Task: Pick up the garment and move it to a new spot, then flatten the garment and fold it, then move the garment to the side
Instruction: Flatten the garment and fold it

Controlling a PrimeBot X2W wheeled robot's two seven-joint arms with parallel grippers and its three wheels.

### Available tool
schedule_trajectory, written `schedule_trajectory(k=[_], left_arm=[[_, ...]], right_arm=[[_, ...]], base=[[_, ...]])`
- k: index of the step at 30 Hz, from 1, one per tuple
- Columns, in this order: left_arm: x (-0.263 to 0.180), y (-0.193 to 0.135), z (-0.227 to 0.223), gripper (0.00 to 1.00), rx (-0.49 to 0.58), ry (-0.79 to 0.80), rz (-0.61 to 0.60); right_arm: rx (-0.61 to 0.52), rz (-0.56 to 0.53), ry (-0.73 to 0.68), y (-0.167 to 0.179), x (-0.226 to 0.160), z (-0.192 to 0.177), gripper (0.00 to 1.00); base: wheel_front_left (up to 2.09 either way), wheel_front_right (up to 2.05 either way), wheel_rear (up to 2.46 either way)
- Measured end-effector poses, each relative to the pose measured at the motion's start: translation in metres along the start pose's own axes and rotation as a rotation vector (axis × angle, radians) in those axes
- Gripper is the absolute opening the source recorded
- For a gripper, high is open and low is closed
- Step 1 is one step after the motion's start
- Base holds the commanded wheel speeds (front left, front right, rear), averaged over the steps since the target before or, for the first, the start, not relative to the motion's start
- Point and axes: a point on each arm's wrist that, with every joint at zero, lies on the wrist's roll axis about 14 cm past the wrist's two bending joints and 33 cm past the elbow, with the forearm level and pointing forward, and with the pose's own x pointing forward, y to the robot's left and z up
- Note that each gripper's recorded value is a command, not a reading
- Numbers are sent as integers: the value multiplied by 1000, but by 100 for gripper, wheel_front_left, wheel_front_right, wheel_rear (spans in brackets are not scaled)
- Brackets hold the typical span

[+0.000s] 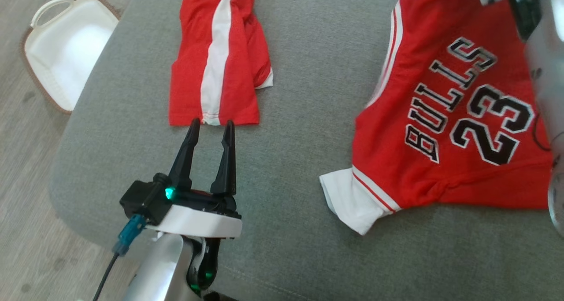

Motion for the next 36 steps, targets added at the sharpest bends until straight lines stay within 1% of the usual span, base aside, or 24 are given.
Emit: schedule_trajectory(k=[4, 9, 15, 17, 19, 21, 23, 26, 30, 34, 36], left_arm=[[4, -3, -1, 100, -5, -1, -11], [10, -8, 3, 100, -14, -18, -28], [17, -25, 16, 100, -6, -62, -82], [19, -31, 19, 100, -7, -75, -100], [17, -38, 18, 100, -10, -74, -121], [14, -47, 14, 100, -16, -66, -145], [12, -53, 12, 100, -15, -62, -165], [10, -63, 13, 100, -15, -68, -193], [8, -75, 20, 100, -9, -90, -232], [-2, -80, 20, 100, -9, -90, -248], [-8, -81, 15, 100, -11, -76, -250]], right_arm=[[0, -4, 55, -1, -6, -15, 100], [9, -33, 44, -12, -22, -19, 100], [65, -100, 51, -30, -64, -41, 100], [85, -131, 22, -37, -79, -39, 100], [123, -164, -36, -41, -95, -30, 100], [139, -187, -85, -41, -113, -24, 100], [178, -227, -116, -43, -139, -28, 100], [218, -290, -106, -41, -183, -51, 100], [267, -345, -65, -25, -238, -79, 100], [370, -384, -61, -12, -277, -92, 100], [383, -386, -53, -4, -290, -96, 100]], base=[[0, 0, 0], [0, 0, 0], [0, 0, 0], [0, 0, 0], [0, 0, 0], [0, 0, 0], [0, 0, 0], [0, 0, 0], [0, 0, 0], [0, 0, 0], [0, 0, 0]])
